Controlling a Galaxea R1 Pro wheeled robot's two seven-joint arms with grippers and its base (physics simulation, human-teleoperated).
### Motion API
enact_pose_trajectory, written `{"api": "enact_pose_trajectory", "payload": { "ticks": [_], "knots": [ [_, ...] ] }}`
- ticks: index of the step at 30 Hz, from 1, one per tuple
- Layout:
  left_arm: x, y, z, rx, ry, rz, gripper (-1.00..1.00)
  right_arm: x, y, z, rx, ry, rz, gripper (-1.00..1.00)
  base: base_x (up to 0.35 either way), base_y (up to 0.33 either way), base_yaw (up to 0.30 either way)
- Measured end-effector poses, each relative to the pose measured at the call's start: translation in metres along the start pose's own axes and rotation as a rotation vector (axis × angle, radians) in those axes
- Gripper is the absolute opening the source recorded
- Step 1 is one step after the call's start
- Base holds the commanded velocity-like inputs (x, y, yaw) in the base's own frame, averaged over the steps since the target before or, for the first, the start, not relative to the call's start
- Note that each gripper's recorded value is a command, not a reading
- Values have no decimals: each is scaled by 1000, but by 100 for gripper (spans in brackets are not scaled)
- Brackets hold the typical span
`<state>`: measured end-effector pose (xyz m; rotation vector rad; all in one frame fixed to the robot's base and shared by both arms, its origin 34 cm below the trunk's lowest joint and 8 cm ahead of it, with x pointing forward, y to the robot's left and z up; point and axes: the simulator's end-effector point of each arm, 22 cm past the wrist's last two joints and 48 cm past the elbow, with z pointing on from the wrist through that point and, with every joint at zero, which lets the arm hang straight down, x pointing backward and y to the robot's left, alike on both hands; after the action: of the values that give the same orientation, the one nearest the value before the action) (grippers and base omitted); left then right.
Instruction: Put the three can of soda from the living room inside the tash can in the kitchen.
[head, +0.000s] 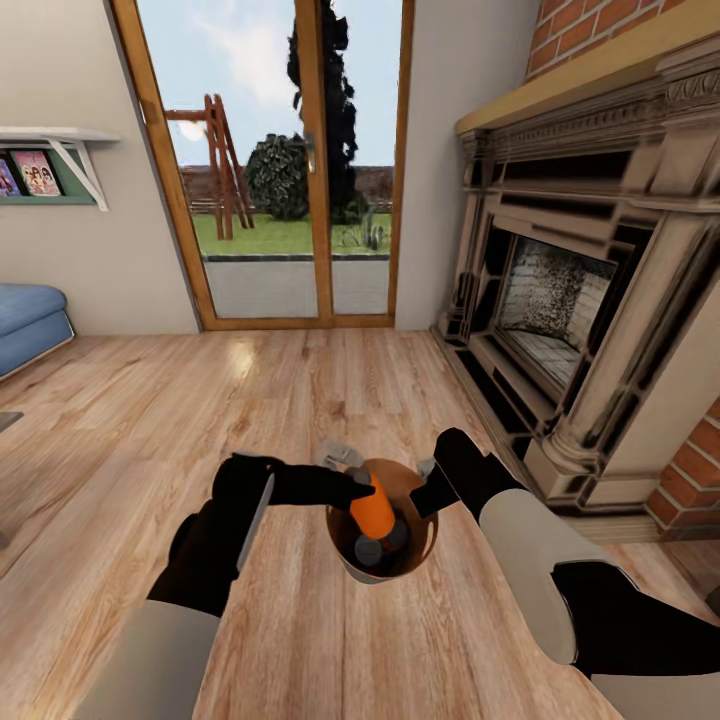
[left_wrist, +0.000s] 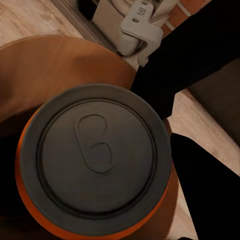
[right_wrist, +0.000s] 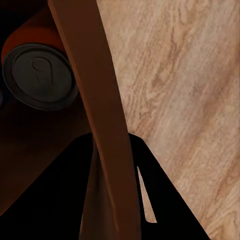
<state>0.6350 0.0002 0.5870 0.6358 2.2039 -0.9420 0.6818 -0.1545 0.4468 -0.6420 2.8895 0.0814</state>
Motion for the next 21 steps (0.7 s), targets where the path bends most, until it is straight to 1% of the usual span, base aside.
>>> {"api": "enact_pose_trajectory", "payload": {
  "ticks": [3, 7, 8, 9, 12, 14, 18, 20, 21],
  "knots": [
    [2, 3, 3, -17, 5, 2, -100, 0, 0, 0, 2, 0, -1, -100, 0, 0, 0],
    [3, 6, 6, -30, -1, 21, -100, 0, 0, 0, 6, 2, -8, -100, 0, 0, 0],
    [4, 7, 7, -30, 2, 23, -100, 0, 0, 0, 10, 4, -13, -100, 0, 0, 0],
    [7, 11, 10, -48, 9, 34, -100, 0, 0, 0, 15, 6, -19, -100, 0, 0, 0],
    [9, 15, 13, -72, 15, 44, -100, 0, -2, 0, 23, 7, -26, -100, 0, 0, 0],
    [16, 18, 19, -81, 30, 43, -100, 0, -1, 0, 21, 7, -26, -100, 0, 0, 0],
    [20, 23, 23, -91, 33, 50, -100, 0, -1, 0, 20, 7, -24, -100, 0, 0, 0],
    [22, 26, 24, -102, 35, 52, -100, 0, -2, 0, 23, 7, -27, -100, 0, 0, 0],
    [25, 29, 25, -119, 43, 60, -100, 0, -2, 0, 23, 7, -27, -100, 0, 0, 0]
  ]
}}
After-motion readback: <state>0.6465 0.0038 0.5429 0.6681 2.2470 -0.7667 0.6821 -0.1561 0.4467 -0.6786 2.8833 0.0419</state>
